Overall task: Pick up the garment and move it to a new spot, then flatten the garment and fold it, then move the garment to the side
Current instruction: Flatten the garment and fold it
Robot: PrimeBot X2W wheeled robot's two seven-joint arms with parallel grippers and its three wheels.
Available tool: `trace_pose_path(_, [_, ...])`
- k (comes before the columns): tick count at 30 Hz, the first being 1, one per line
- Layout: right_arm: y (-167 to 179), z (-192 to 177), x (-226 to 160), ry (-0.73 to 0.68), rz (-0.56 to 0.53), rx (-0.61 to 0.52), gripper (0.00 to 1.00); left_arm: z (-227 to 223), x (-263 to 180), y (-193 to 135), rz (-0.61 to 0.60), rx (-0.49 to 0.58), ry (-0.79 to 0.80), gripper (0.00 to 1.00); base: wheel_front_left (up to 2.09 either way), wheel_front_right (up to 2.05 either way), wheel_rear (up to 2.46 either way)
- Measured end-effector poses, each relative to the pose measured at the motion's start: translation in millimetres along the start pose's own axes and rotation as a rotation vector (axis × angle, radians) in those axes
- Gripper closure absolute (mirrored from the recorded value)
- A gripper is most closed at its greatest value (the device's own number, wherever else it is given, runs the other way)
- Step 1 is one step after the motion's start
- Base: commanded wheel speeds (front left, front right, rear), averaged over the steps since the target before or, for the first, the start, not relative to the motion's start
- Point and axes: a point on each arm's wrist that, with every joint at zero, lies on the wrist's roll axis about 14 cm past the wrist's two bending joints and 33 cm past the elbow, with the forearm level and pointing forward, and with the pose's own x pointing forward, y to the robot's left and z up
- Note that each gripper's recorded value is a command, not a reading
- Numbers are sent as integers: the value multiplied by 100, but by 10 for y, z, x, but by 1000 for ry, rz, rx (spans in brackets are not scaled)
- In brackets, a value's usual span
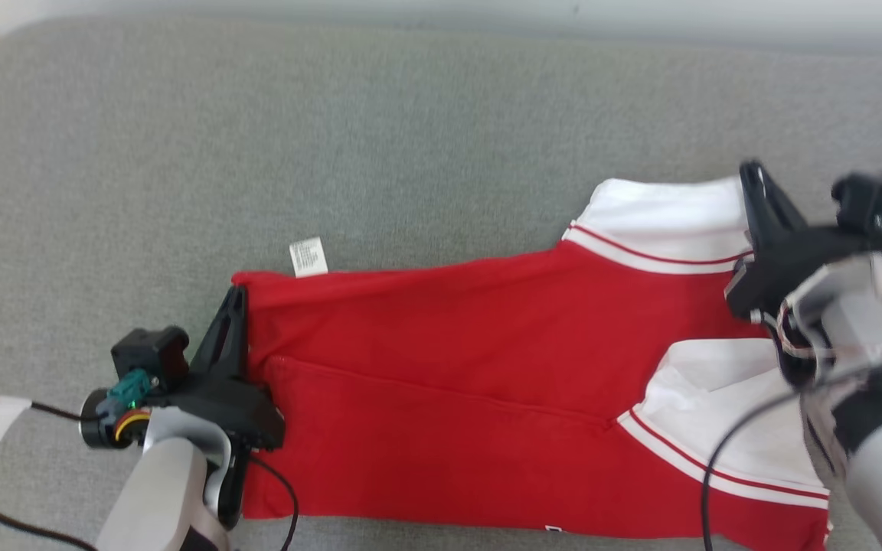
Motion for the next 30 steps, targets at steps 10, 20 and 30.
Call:
trace_pose_path(10, [155,-53,-660,-66,16,95,100,339,-236,-85,-26,8,-92,100,0,0,0])
trace_pose_path(20, [178,-286,-1230,-94,-63,216,100,470,-463,-160,-55,8,-150,100,0,0,0])
trace_pose_path(30, [345,-366,-1390,-115,-80,283,100,221,-719,-70,-22,-10,-94,100,0,0,0])
